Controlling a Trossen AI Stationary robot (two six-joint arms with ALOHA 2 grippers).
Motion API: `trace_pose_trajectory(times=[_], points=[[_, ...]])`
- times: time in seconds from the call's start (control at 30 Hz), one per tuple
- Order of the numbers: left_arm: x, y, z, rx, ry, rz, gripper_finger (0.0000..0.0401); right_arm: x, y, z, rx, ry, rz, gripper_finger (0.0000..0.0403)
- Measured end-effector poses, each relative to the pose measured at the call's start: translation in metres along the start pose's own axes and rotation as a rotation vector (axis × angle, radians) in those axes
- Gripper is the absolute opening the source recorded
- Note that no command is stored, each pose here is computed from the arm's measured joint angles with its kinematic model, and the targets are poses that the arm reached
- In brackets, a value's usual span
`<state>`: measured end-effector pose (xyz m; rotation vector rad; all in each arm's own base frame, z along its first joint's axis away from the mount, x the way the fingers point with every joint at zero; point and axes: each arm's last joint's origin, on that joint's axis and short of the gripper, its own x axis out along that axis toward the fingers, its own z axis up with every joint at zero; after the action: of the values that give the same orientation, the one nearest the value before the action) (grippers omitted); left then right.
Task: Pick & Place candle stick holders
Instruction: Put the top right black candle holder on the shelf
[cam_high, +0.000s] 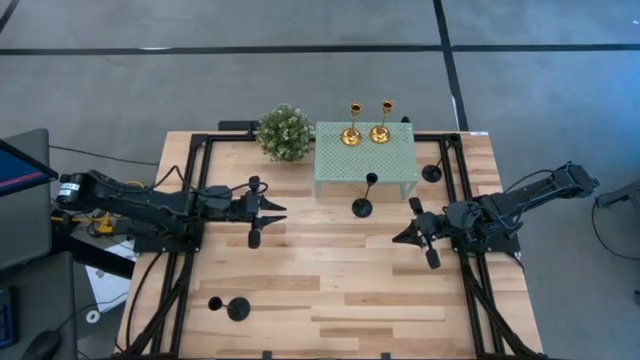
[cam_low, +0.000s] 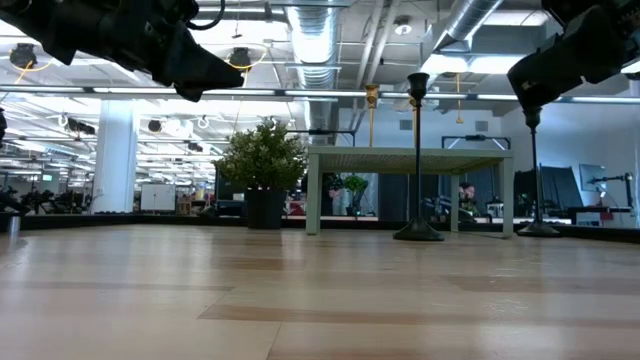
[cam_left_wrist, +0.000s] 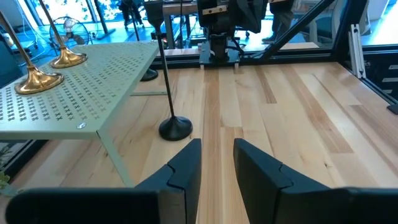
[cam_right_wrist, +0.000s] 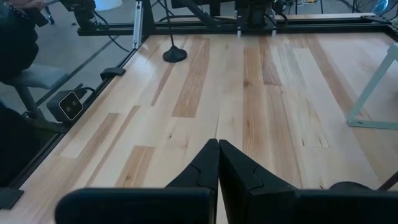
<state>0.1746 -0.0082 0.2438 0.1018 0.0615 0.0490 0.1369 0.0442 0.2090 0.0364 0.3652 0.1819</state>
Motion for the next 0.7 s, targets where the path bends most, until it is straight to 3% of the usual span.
trace_pose_trajectory(times=[0.27, 0.57, 0.7], points=[[0.000, 0.000, 0.001, -0.001, -0.006, 0.000, 0.0095, 0.000, -0.002, 0.006, 0.051, -0.065, -0.066, 0.0004], [0.000, 0.000, 0.001, -0.001, -0.011, 0.001, 0.0095, 0.009, -0.004, -0.001, 0.086, -0.011, -0.183, 0.0076], [0.000, 0.000, 0.001, -0.001, -0.011, 0.001, 0.0095, 0.013, -0.005, -0.004, 0.173, -0.002, -0.264, 0.0082]])
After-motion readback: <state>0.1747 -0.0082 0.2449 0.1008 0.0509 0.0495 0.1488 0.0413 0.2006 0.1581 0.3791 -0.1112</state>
